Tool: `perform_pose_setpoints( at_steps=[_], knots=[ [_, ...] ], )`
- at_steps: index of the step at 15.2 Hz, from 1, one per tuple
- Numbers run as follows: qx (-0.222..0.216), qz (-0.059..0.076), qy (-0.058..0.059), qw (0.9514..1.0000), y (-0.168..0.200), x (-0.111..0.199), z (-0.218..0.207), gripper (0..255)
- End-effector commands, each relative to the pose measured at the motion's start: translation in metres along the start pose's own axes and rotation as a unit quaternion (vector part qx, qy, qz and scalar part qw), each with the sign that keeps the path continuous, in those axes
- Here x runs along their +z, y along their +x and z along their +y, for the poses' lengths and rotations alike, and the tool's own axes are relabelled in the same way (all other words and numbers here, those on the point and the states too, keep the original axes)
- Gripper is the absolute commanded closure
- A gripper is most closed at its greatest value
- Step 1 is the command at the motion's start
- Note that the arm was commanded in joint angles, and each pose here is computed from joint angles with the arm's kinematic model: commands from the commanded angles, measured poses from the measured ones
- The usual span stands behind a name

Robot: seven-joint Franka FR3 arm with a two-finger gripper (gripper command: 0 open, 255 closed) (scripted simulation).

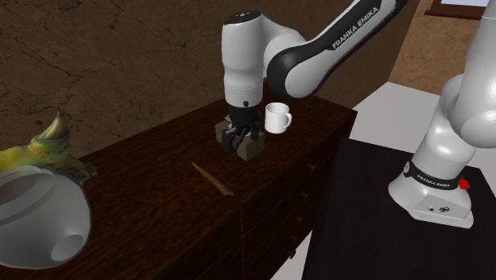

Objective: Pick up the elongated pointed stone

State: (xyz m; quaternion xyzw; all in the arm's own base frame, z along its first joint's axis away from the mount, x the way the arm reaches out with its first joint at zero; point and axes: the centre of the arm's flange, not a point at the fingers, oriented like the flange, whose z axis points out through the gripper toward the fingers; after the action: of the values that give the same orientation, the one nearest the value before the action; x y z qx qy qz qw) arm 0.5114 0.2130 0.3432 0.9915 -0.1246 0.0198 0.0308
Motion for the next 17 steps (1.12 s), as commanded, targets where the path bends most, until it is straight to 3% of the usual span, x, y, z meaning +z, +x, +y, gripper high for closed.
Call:
perform_pose_setpoints(
  at_steps=[1,9,17],
  knots=[
    [0.016,0.001,-0.003,0.9999,0.014,0.021,-0.015,0],
    [0.075,0.002,-0.016,0.9970,0.070,0.095,-0.068,0],
    [0.075,0.002,-0.016,0.9970,0.068,0.135,-0.071,0]
  ],
)
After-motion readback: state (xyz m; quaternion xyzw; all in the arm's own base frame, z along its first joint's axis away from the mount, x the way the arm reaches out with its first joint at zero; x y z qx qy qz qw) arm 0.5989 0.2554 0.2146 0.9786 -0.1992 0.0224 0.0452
